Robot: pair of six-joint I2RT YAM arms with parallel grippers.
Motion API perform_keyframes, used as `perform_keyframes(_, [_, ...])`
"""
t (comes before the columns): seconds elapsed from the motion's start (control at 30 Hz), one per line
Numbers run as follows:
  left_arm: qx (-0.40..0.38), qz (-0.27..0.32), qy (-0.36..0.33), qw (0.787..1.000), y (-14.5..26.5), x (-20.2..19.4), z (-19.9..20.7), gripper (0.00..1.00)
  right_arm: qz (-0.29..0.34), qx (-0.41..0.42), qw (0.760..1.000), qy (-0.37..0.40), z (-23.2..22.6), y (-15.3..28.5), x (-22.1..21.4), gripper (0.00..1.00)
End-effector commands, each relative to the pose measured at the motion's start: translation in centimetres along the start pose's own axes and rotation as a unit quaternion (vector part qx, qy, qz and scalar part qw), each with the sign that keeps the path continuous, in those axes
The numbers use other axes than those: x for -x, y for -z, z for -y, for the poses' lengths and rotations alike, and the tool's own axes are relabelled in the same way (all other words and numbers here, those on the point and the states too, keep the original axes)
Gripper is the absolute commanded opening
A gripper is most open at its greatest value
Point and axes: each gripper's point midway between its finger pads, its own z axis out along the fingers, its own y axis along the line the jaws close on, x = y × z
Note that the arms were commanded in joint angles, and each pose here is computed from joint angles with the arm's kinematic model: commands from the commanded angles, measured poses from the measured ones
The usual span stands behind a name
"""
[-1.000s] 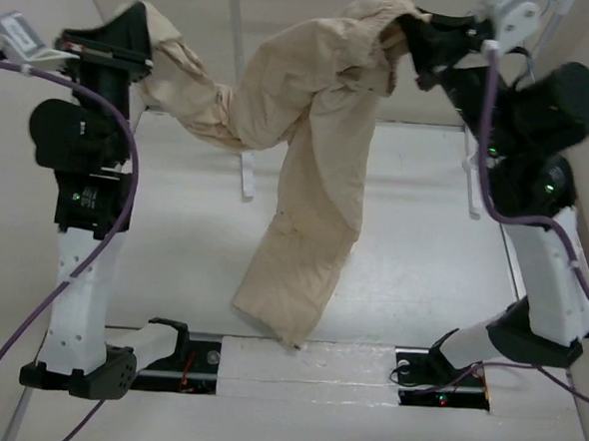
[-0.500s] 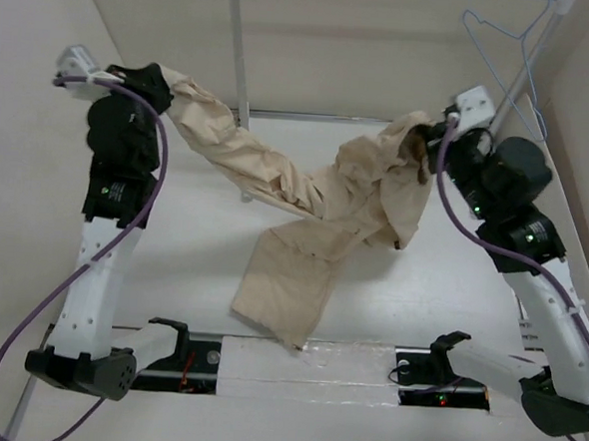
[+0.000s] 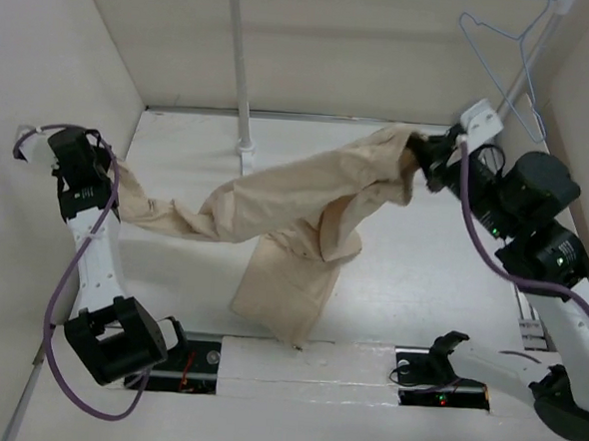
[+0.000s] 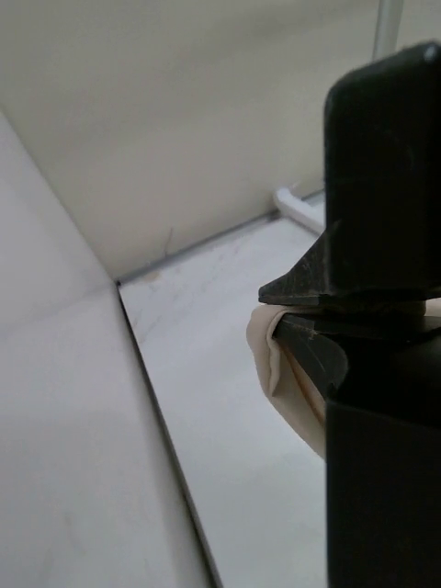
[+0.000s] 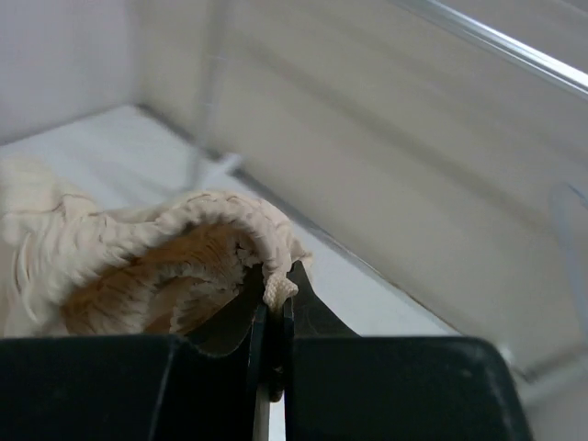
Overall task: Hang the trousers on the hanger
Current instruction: Flatten out the trousers at the center of the board.
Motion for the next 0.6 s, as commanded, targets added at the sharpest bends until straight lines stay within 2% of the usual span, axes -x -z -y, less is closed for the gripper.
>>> perform_keyframes(0.0, [-0.120,0.012,0.025,0.992,1.2,3.2,8.5,0.00,-0.046,-0.127,0.991,-0.013,7.9,-2.0,-4.3,0.00])
perform_keyframes(0.03, [-0.154,0.023,0.024,0.988,1.5,4.2,10.8,0.00,-0.089,-0.139,0.986,-0.034,9.5,-3.9,-8.0,0.00])
perform_keyframes(0.07, [-0.154,-0.012,0.005,0.988,-0.3,1.8,11.5,0.12,-0.122,-0.182,0.975,-0.045,12.8,-3.5,-11.3,0.00])
perform_keyframes(0.1, [-0.176,-0.053,-0.031,0.982,-0.8,0.0,12.7,0.22,-0.134,-0.178,0.973,-0.054,13.4,-4.0,-13.0,0.00])
perform_keyframes(0.13, [-0.167,-0.085,-0.051,0.981,-1.0,-0.3,13.4,0.27,-0.138,-0.200,0.968,-0.067,14.8,-4.1,-14.2,0.00])
perform_keyframes(0.17, [-0.143,-0.132,-0.071,0.978,-3.3,-3.4,12.3,0.33,-0.164,-0.216,0.959,-0.079,15.8,-4.2,-17.1,0.00])
perform_keyframes(0.2, [-0.154,-0.176,-0.094,0.968,-3.3,-5.5,11.7,0.42,-0.171,-0.238,0.950,-0.105,18.2,-3.4,-19.4,0.00])
perform_keyframes(0.23, [-0.146,-0.184,-0.095,0.967,-3.7,-6.5,10.7,0.42,-0.164,-0.240,0.951,-0.103,18.4,-3.5,-19.1,0.00])
perform_keyframes(0.27, [-0.165,-0.179,-0.091,0.966,-2.4,-6.3,10.8,0.58,-0.174,-0.235,0.950,-0.113,18.9,-3.8,-20.7,0.00])
perform_keyframes(0.3, [-0.167,-0.170,-0.086,0.967,-1.7,-6.4,10.1,0.66,-0.183,-0.244,0.945,-0.120,19.8,-3.3,-21.9,0.02])
perform_keyframes(0.33, [-0.157,-0.172,-0.074,0.970,-1.5,-7.9,7.9,0.71,-0.188,-0.255,0.941,-0.121,20.5,-3.2,-22.6,0.11])
perform_keyframes(0.4, [-0.189,-0.126,-0.057,0.972,2.1,-5.8,8.5,0.84,-0.206,-0.269,0.932,-0.127,21.8,-3.2,-24.8,0.19])
perform_keyframes(0.43, [-0.180,-0.130,-0.052,0.974,2.7,-6.6,7.0,0.84,-0.217,-0.277,0.927,-0.132,22.6,-2.6,-25.7,0.25])
perform_keyframes(0.5, [-0.209,-0.114,-0.043,0.970,6.5,-5.9,7.5,0.84,-0.225,-0.278,0.924,-0.137,23.2,-2.3,-26.7,0.32])
perform_keyframes(0.53, [-0.218,-0.142,-0.051,0.964,7.7,-8.8,6.5,0.84,-0.224,-0.279,0.924,-0.137,23.3,-2.1,-26.7,0.42])
perform_keyframes(0.57, [-0.242,-0.139,-0.050,0.959,10.3,-8.7,6.6,0.83,-0.218,-0.278,0.925,-0.137,23.2,-2.0,-26.3,0.48])
